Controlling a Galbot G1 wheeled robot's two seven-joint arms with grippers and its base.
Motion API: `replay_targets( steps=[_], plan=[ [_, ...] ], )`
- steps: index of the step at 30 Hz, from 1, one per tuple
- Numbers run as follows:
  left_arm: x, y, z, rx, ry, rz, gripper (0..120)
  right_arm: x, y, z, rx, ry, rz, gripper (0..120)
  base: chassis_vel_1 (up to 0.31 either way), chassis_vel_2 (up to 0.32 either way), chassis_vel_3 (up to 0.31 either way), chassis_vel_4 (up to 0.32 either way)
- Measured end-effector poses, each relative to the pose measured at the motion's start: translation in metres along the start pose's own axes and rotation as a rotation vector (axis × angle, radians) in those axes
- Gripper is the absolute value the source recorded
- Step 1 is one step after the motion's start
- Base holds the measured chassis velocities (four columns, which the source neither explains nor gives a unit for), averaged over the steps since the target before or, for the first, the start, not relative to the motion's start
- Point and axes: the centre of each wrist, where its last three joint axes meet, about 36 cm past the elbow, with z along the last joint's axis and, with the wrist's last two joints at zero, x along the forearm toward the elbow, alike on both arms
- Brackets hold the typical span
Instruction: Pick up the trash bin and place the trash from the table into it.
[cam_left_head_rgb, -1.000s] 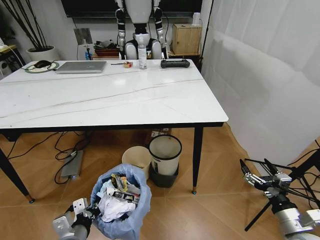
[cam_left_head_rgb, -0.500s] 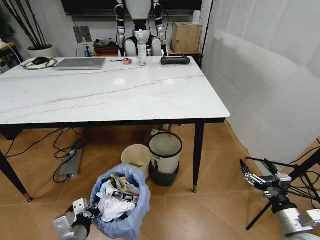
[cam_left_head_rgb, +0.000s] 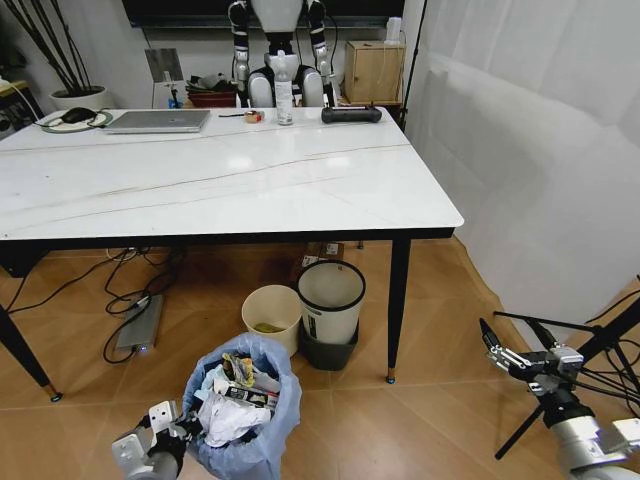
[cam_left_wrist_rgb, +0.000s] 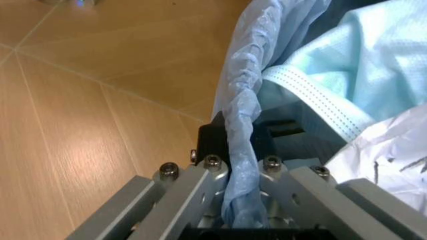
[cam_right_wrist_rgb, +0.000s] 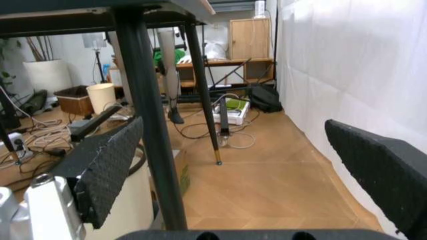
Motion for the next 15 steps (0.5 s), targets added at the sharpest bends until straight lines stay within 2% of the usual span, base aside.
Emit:
replay_targets(
  steps=[15],
  plan=[
    [-0.0046, 0.0004, 0.0056, 0.014, 0.003, -0.01, 0, 0.0, 0.0, 0.0, 0.0, 0.0, 0.0, 100, 0.0, 0.0, 0.0, 0.0]
  ],
)
